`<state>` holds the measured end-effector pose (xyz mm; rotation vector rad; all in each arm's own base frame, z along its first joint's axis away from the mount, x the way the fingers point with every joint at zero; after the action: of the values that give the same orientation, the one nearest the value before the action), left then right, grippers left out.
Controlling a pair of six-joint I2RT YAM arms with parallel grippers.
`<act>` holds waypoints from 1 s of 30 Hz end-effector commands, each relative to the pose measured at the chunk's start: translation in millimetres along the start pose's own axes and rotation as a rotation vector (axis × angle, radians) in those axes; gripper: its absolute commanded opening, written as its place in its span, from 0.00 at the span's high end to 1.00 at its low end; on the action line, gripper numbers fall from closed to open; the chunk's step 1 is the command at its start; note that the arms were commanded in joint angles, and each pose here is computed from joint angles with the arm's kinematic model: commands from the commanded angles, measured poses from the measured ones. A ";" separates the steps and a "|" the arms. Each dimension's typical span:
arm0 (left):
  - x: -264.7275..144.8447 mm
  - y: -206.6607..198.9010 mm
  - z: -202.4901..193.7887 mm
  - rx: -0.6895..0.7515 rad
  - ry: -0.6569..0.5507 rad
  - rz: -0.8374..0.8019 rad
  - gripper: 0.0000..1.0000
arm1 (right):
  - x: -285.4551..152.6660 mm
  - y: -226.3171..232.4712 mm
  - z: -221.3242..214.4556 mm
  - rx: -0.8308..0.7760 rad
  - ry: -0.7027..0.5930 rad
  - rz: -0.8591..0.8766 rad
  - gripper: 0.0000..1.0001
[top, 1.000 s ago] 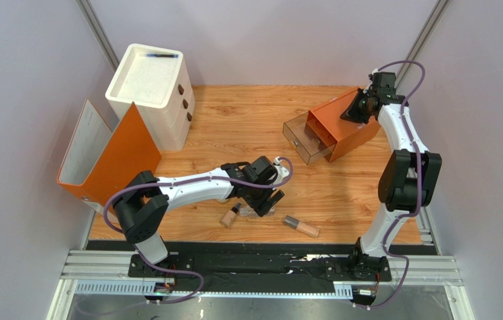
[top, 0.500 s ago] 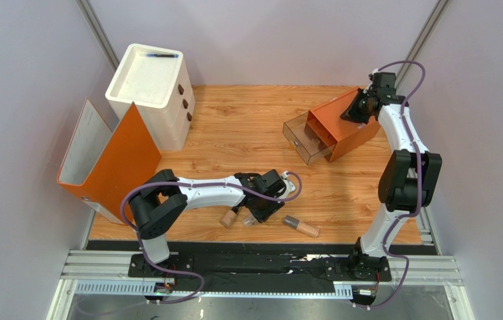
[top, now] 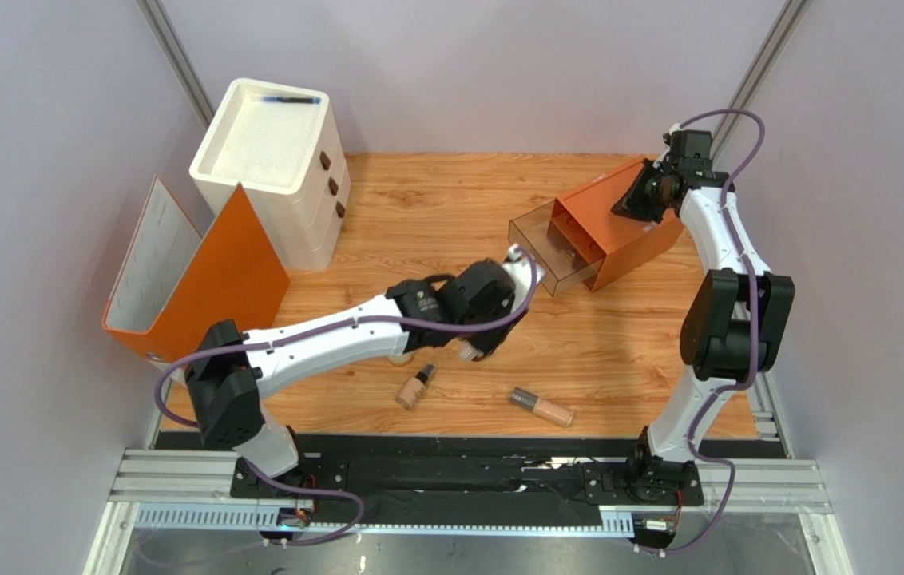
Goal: Organize the makeup
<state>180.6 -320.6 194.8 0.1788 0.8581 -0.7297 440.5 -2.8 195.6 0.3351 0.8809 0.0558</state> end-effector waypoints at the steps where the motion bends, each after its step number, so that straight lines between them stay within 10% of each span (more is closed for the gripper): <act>1: -10.2 -20.9 75.6 -0.139 -0.154 -0.010 1.00 | 31.4 -39.5 -110.6 0.057 0.479 -0.166 1.00; 15: 64.7 -27.8 219.9 -0.866 -0.270 -0.257 1.00 | 23.9 -37.0 -108.9 0.050 0.445 -0.159 1.00; 30: 128.5 -2.0 214.9 -0.999 -0.288 -0.159 0.89 | 23.7 -37.4 -112.3 0.045 0.455 -0.154 1.00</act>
<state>363.9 -465.3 217.9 -0.7987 0.9224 -0.3191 438.2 -2.5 197.0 0.3319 0.8441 0.0637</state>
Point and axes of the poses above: each gripper's point midway between its finger pads, its own x axis out along the fingers, its own y axis along the line the jaws close on, z = x × y, the point moved 6 cm from there along -x, back along the fingers, and after that the axes turned 12 degrees about -x, right-handed, at the moved point
